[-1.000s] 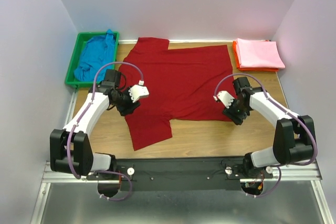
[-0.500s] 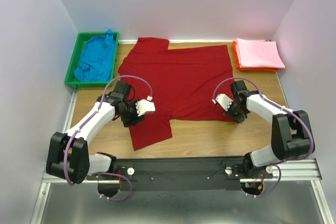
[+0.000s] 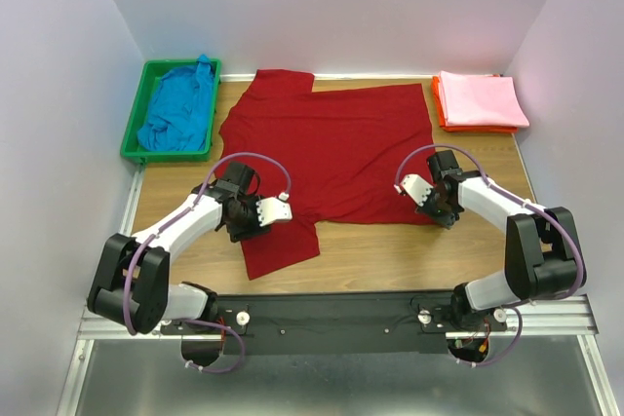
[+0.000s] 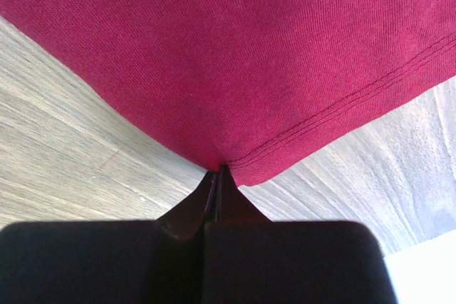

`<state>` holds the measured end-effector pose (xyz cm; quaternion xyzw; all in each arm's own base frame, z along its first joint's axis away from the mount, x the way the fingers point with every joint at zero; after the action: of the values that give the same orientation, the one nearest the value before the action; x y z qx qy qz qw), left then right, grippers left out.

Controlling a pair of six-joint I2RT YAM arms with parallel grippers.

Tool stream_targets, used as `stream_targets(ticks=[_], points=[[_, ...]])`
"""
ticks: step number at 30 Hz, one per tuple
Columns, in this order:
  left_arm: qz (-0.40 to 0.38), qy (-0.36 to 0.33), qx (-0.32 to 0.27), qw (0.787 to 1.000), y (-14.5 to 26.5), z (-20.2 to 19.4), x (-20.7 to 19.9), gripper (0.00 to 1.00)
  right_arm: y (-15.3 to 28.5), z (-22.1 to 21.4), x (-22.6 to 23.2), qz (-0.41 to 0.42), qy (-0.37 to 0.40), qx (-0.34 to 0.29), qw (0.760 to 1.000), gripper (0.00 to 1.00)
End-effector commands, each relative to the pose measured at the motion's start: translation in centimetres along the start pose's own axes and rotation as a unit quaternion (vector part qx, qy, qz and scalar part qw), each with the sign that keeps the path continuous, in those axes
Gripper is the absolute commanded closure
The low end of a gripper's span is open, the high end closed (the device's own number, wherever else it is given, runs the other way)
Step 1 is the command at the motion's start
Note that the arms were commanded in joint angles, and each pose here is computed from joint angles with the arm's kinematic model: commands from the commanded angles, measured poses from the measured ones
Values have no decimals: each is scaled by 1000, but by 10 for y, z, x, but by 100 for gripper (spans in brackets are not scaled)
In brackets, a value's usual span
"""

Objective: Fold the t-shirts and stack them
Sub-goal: Fold the tshirt

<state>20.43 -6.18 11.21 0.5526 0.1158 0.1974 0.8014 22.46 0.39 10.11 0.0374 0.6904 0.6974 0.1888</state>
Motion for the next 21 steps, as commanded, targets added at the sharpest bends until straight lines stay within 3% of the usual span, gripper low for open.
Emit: stream_targets(ticks=[1, 4, 11, 16, 21], points=[[20, -8, 11, 1000, -3, 0, 5, 44, -10, -3, 9, 18, 3, 7, 1000, 99], [10, -7, 28, 1000, -10, -6, 3, 48, -9, -3, 8, 15, 3, 7, 1000, 99], [13, -20, 37, 999, -5, -12, -1, 82, -4, -7, 11, 5, 6, 16, 1000, 99], [16, -31, 27, 999, 15, -5, -1, 98, 4, -12, 17, 4, 7, 21, 1000, 99], [19, -41, 18, 999, 40, -3, -8, 100, 26, -16, 23, 5, 11, 17, 1000, 99]])
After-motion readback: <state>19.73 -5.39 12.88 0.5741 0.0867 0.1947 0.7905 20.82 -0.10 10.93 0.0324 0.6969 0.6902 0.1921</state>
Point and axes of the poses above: each gripper's point midway between its finger pads, its own y axis back along the fingers, its own x axis along the line the jaws close on, z = x × y, the point moved 9 cm from there along y, back along the fingers, and after that the axes turned 15 degrees about y, right-handed, at the moved point
